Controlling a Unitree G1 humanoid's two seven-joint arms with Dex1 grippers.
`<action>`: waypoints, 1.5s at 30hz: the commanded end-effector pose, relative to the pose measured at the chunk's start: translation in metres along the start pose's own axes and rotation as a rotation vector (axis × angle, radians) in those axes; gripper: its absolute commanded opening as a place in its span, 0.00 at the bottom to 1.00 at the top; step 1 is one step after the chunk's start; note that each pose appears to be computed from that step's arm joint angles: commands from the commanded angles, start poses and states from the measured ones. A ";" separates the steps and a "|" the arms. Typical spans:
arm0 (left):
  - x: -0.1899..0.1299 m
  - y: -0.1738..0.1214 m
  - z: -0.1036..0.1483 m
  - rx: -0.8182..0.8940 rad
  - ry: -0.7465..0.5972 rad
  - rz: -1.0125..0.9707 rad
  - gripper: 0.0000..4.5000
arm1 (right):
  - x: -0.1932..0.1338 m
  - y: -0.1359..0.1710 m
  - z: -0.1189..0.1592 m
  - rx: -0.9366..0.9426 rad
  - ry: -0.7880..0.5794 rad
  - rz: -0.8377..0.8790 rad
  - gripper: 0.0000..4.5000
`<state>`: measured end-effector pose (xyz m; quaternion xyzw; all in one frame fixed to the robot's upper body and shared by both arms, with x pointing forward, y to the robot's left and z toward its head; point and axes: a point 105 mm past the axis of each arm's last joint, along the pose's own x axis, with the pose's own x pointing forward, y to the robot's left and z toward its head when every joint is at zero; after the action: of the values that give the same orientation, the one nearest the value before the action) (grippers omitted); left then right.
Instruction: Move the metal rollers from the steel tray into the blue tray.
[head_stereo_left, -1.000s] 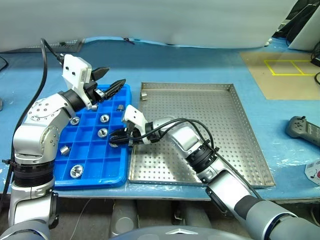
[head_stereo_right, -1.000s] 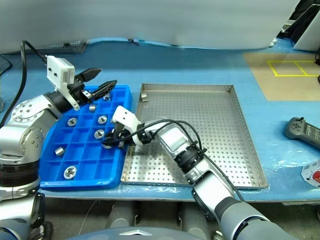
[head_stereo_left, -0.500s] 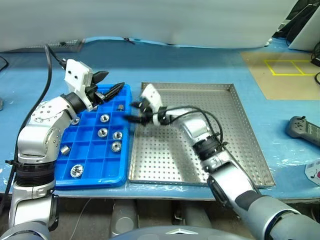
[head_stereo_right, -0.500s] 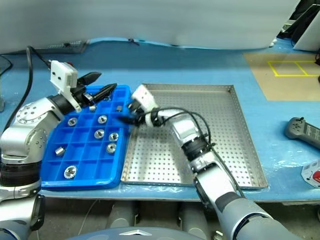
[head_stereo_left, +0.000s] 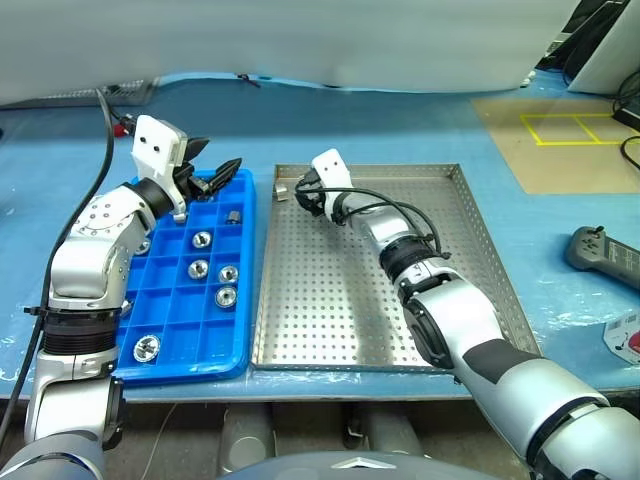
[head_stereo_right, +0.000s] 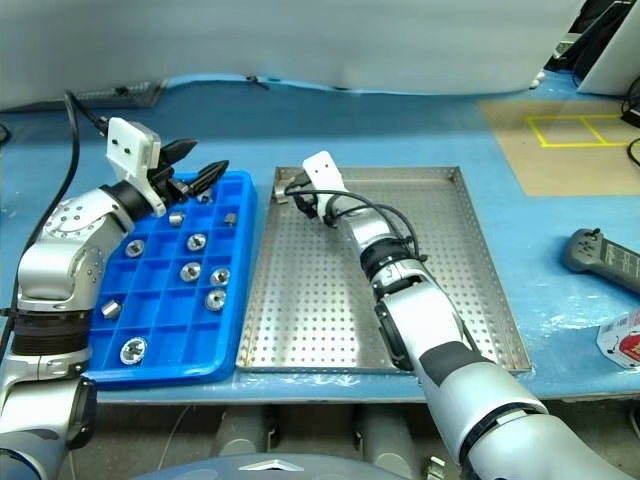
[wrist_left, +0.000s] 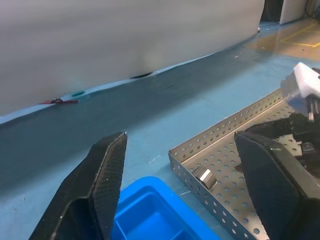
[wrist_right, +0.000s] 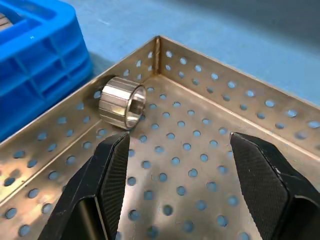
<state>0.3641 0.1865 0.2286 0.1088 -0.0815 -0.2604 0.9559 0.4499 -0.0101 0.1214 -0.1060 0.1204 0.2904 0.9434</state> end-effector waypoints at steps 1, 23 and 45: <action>-0.010 0.009 0.014 0.039 -0.048 0.047 0.80 | 0.003 0.006 0.027 0.068 -0.074 0.021 0.74; -0.084 0.020 0.015 0.072 0.018 0.352 0.80 | 0.006 -0.004 0.034 0.419 -0.087 -0.095 0.74; -0.116 0.012 0.020 0.076 0.019 0.451 0.80 | -0.004 -0.040 0.038 0.529 -0.129 -0.322 0.74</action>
<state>0.2740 0.2521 0.2250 0.1143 -0.0744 -0.0467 0.9896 0.4699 -0.0336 0.1382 0.1425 0.1484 0.1072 0.9727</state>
